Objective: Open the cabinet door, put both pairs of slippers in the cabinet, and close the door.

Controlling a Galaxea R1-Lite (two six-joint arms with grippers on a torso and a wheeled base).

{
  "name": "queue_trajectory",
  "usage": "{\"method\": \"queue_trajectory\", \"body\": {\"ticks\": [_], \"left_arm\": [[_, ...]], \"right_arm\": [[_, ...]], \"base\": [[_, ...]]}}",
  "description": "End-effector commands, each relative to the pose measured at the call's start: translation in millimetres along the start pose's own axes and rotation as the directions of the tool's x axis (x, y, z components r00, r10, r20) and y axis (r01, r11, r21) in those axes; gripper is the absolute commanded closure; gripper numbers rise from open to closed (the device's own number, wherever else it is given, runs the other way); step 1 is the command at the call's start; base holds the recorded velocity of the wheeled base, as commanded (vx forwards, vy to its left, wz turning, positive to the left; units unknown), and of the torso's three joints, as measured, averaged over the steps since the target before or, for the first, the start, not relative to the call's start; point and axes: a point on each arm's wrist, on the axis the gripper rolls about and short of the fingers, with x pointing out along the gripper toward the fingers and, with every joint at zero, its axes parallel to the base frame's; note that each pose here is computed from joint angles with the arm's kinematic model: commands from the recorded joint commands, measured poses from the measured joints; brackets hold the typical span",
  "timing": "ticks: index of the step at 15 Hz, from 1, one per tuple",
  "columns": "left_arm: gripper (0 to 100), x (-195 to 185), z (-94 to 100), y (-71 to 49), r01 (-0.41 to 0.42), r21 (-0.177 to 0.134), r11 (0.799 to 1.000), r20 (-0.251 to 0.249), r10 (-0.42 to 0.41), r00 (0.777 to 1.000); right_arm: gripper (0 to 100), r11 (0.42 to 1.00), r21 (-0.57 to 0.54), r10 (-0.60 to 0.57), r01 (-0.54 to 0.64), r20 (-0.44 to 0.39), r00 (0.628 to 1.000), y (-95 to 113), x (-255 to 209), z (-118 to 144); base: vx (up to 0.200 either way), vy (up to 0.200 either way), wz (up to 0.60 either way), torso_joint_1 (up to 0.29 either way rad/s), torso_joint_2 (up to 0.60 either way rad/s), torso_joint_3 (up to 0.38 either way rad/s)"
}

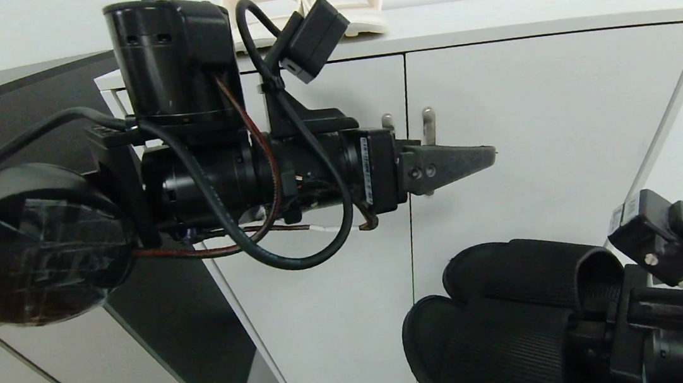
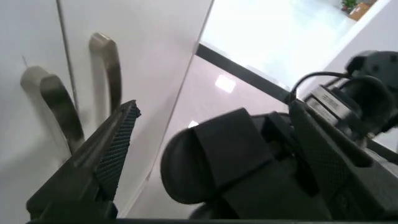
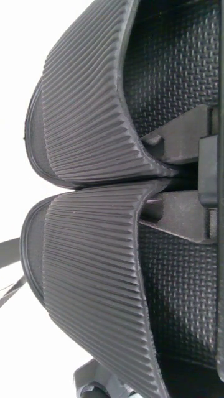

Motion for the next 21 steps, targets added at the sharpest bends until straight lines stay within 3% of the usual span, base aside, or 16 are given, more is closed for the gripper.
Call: {"method": "queue_trajectory", "body": {"ticks": [1, 3, 12, 21], "left_arm": [[0, 12, -6.4, 7.6, -0.006, -0.009, 1.0, -0.017, 0.006, 1.0], [0, 11, -5.9, 12.4, -0.021, -0.009, 1.0, -0.013, 0.021, 1.0], [0, 19, -10.0, 39.1, -0.079, -0.02, 0.997, -0.015, 0.079, 0.997], [0, 31, -17.3, 38.5, -0.061, -0.028, 0.998, -0.036, 0.06, 0.998]], "right_arm": [[100, 1.0, -0.001, 0.016, -0.016, 0.01, 1.0, 2, -3, 1], [100, 0.997, -0.004, 0.072, -0.072, 0.007, 0.997, 4, -7, -1], [100, 0.997, -0.007, 0.081, -0.081, 0.001, 0.997, 5, -8, -3], [100, 0.997, -0.006, 0.079, -0.079, -0.005, 0.997, 5, -7, -4]], "base": [[0.0, 0.0, 0.0, 0.0, 0.0, 0.0], [0.0, 0.0, 0.0, 0.0, 0.0, 0.0], [0.0, 0.0, 0.0, 0.0, 0.0, 0.0], [0.0, 0.0, 0.0, 0.0, 0.0, 0.0]]}}
